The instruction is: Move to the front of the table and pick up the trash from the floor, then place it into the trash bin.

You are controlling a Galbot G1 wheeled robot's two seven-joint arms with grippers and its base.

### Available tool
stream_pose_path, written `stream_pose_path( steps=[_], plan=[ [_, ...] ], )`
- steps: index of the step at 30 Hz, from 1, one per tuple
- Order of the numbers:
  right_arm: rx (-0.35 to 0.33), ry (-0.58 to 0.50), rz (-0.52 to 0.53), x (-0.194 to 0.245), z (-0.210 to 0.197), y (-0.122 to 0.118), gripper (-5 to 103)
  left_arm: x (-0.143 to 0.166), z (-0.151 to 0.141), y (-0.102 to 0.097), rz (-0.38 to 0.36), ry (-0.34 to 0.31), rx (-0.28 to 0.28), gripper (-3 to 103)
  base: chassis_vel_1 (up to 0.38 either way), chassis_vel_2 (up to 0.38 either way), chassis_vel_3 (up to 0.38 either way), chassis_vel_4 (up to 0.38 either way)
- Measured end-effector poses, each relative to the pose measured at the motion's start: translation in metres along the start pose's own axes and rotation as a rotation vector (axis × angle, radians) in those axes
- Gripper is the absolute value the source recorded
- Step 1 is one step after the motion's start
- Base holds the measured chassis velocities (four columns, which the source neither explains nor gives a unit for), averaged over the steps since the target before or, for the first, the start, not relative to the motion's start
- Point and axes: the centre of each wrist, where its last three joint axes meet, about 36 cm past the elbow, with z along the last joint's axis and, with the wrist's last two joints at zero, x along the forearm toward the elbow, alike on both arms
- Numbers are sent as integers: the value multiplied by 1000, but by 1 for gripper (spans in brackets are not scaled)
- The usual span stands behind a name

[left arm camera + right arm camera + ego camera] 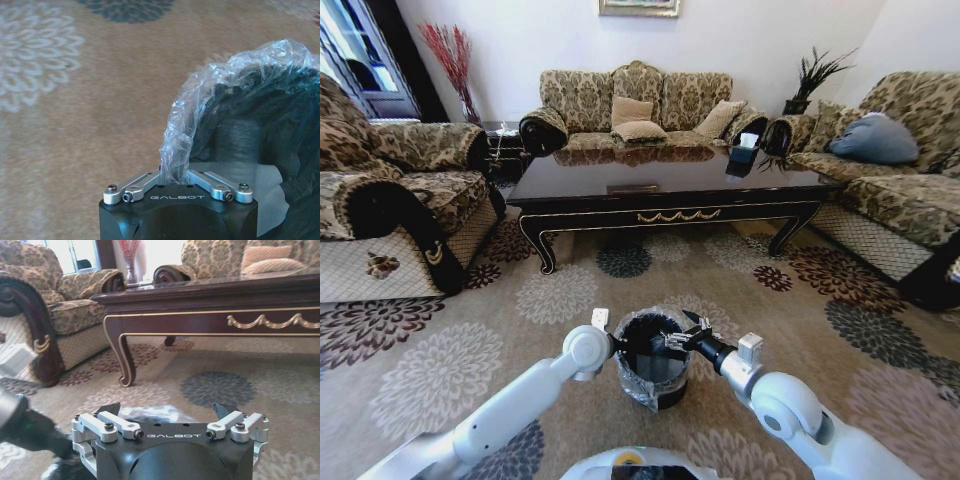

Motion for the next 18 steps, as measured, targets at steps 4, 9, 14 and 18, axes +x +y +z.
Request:
stream_pose_path(
  steps=[4,9,14,18],
  plan=[
    [27,-6,69,0,-3,-27,100,2,-2,35,-50,-9,52,0,0,0,0,0],
    [26,-6,130,-6,1,-55,100,0,-3,66,-89,-21,126,0,0,0,0,0],
    [46,31,211,-18,34,-93,100,-1,0,100,-120,-26,197,0,0,0,0,0],
    [105,69,258,-25,65,-116,100,4,-6,113,-131,-45,225,0,0,0,0,0]
  ],
)
